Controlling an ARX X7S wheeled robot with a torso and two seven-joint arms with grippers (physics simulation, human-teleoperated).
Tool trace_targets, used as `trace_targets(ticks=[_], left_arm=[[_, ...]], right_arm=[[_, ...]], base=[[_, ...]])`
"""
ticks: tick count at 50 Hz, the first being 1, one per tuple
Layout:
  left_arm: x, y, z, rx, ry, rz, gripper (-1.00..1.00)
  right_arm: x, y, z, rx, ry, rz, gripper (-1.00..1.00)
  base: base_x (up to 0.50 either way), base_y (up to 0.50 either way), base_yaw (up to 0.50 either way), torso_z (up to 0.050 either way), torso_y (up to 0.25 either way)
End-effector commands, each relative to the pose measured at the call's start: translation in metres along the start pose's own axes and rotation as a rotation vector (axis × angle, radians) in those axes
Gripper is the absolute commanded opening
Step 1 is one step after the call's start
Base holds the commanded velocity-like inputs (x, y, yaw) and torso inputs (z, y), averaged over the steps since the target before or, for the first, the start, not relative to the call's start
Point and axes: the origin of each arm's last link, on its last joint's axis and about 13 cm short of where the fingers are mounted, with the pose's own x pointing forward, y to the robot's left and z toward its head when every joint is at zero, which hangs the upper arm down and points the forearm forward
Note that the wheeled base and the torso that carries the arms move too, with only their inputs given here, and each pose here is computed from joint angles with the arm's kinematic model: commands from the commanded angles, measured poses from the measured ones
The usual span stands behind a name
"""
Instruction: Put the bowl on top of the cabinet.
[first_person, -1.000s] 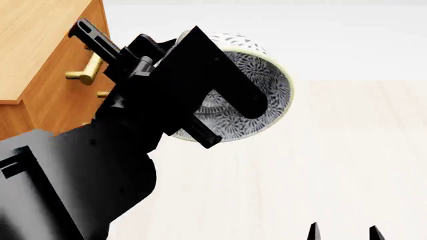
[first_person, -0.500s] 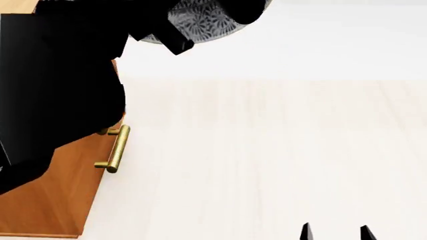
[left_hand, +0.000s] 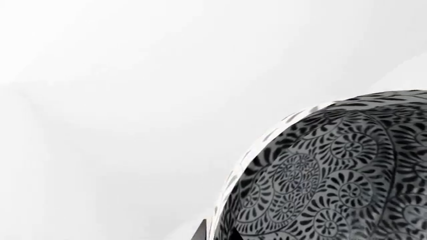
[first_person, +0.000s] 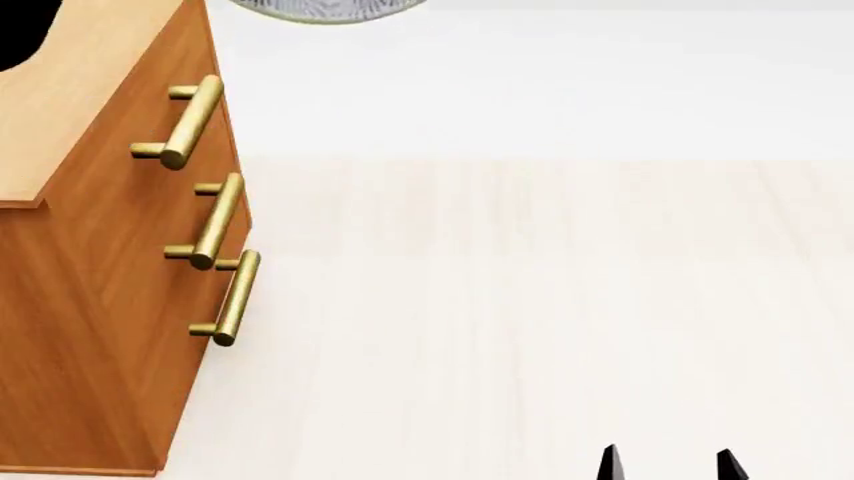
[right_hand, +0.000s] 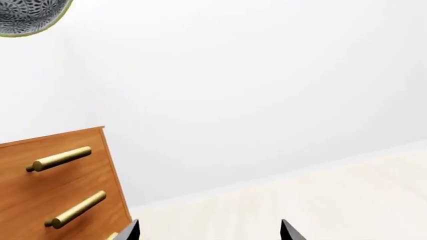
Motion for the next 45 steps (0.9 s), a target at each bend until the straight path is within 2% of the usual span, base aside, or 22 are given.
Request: trace_targets(ticks=[1, 5, 8, 11, 12, 14, 19, 20, 24, 25, 31, 34, 37, 38, 39, 40, 45], left_arm=[[0.026, 0.035, 0.013, -0.195, 0.034, -0.008, -1.00], [0.036, 0.045, 0.017, -0.204, 0.039, 0.006, -1.00], [0.042, 0.059, 0.026, -0.240, 0.033, 0.025, -1.00], [0.045, 0.074, 0.036, -0.301, 0.034, 0.041, -1.00], [0.048, 0.079, 0.034, -0.343, 0.052, 0.038, -1.00], [0.050, 0.081, 0.032, -0.367, 0.062, 0.047, -1.00], [0.055, 0.093, 0.024, -0.530, 0.063, 0.025, -1.00], [0.053, 0.097, 0.025, -0.614, 0.063, -0.025, -1.00], [0.044, 0.109, 0.033, -0.712, 0.041, -0.007, -1.00], [0.043, 0.109, 0.033, -0.712, 0.053, 0.002, -1.00], [0.041, 0.109, 0.034, -0.844, 0.080, -0.022, -1.00], [0.037, 0.117, 0.035, -0.993, 0.085, -0.025, -1.00], [0.035, 0.120, 0.037, -1.063, 0.106, -0.019, -1.00], [0.033, 0.124, 0.038, -1.133, 0.120, -0.013, -1.00], [0.032, 0.126, 0.039, -1.165, 0.125, -0.003, -1.00], [0.030, 0.130, 0.042, -1.239, 0.115, -0.008, -1.00], [0.021, 0.136, 0.051, -1.302, 0.195, 0.062, -1.00]], right_arm=[[-0.001, -0.003, 0.003, -0.014, -0.015, -0.021, 1.00], [0.001, -0.004, 0.000, -0.046, -0.012, -0.041, 1.00], [0.004, -0.006, -0.002, -0.045, -0.005, -0.048, 1.00], [0.007, -0.008, -0.005, -0.047, 0.006, -0.060, 1.00], [0.007, -0.008, -0.006, -0.050, 0.010, -0.061, 1.00], [0.007, -0.007, -0.006, -0.057, 0.012, -0.060, 1.00], [0.007, -0.008, -0.005, -0.061, 0.010, -0.063, 1.00], [0.008, -0.008, -0.005, -0.053, 0.010, -0.062, 1.00], [0.010, -0.009, -0.008, -0.056, 0.017, -0.068, 1.00], [0.010, -0.010, -0.008, -0.053, 0.019, -0.068, 1.00], [0.012, -0.009, -0.011, -0.067, 0.030, -0.071, 1.00], [0.013, -0.010, -0.012, -0.061, 0.035, -0.069, 1.00], [0.015, -0.010, -0.013, -0.056, 0.041, -0.068, 1.00], [0.015, -0.010, -0.013, -0.056, 0.041, -0.067, 1.00], [0.014, -0.010, -0.013, -0.055, 0.041, -0.067, 1.00], [0.014, -0.010, -0.012, -0.056, 0.039, -0.069, 1.00], [0.014, -0.010, -0.013, -0.055, 0.043, -0.070, 1.00]], base=[[0.00, 0.00, 0.00, 0.000, 0.000], [0.00, 0.00, 0.00, 0.000, 0.000], [0.00, 0.00, 0.00, 0.000, 0.000], [0.00, 0.00, 0.00, 0.000, 0.000], [0.00, 0.00, 0.00, 0.000, 0.000], [0.00, 0.00, 0.00, 0.000, 0.000], [0.00, 0.00, 0.00, 0.000, 0.002], [0.00, 0.00, 0.00, 0.000, 0.000], [0.00, 0.00, 0.00, 0.000, 0.000], [0.00, 0.00, 0.00, 0.000, 0.000], [0.00, 0.00, 0.00, 0.000, 0.000], [0.00, 0.00, 0.00, 0.000, 0.000], [0.00, 0.00, 0.00, 0.000, 0.000], [0.00, 0.00, 0.00, 0.000, 0.000], [0.00, 0.00, 0.00, 0.000, 0.000], [0.00, 0.00, 0.00, 0.000, 0.000], [0.00, 0.00, 0.00, 0.000, 0.002]])
